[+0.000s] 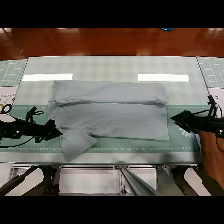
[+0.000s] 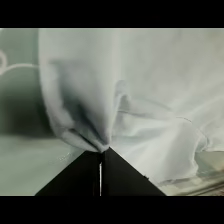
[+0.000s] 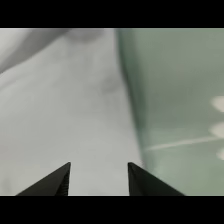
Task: Fold the shirts.
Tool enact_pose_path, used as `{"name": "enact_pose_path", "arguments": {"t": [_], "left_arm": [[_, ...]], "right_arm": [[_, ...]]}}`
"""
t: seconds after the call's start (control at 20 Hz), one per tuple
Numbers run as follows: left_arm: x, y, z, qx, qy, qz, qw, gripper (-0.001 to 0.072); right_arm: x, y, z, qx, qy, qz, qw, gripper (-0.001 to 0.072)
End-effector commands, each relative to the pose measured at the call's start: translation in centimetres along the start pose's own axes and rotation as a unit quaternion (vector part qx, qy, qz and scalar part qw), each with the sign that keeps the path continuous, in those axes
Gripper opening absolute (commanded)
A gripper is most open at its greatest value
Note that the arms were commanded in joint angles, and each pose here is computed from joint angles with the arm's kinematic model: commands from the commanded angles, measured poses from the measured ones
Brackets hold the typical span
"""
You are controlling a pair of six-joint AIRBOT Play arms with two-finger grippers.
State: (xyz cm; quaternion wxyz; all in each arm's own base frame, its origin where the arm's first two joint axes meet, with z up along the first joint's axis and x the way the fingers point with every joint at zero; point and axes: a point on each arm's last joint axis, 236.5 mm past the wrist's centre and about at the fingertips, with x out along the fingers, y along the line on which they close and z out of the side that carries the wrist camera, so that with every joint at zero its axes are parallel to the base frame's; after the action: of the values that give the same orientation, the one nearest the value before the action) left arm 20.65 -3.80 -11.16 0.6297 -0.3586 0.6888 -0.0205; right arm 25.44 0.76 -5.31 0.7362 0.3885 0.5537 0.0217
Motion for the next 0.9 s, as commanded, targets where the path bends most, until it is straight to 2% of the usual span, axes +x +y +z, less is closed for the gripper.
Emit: {"name": "enact_pose_path", "arguments": {"t": [0.0, 0.1, 0.3, 0.55, 0.6, 0.7, 0.85], "left_arm": [[-0.9, -1.3, 0.9, 0.035, -0.007, -0.003, 0.999, 0.0017], [-1.1, -1.4, 1.3, 0.037, -0.013, -0.002, 0.999, 0.0017], [-1.1, -1.4, 1.5, 0.038, -0.016, -0.001, 0.999, 0.0017], [-1.1, -1.4, 1.5, 0.038, -0.016, -0.001, 0.999, 0.0017], [-1.1, -1.3, 1.6, 0.038, -0.019, -0.001, 0.999, 0.0018], [-1.1, -1.4, 1.7, 0.038, -0.02, -0.001, 0.999, 0.0017], [-2.3, -2.1, 3.1, 0.055, -0.04, -0.002, 0.998, 0.0017]], "right_arm": [[-1.2, -5.0, -3.1, 0.057, 0.056, -0.077, 0.994, 0.0417], [-0.2, -5.0, -5.3, 0.073, 0.086, -0.07, 0.991, 0.0417], [2.0, -4.7, -6.7, 0.047, 0.109, -0.075, 0.99, 0.0417], [6.0, -1.7, -6.6, 0.056, 0.132, -0.011, 0.99, 0.0401], [6.6, -0.6, -6.0, 0.052, 0.128, 0.01, 0.99, 0.0351], [6.6, 1.5, -5.1, 0.007, 0.131, 0.042, 0.99, 0.0021], [4.7, 3.7, -2.5, -0.045, 0.116, 0.052, 0.991, 0.002]]}}
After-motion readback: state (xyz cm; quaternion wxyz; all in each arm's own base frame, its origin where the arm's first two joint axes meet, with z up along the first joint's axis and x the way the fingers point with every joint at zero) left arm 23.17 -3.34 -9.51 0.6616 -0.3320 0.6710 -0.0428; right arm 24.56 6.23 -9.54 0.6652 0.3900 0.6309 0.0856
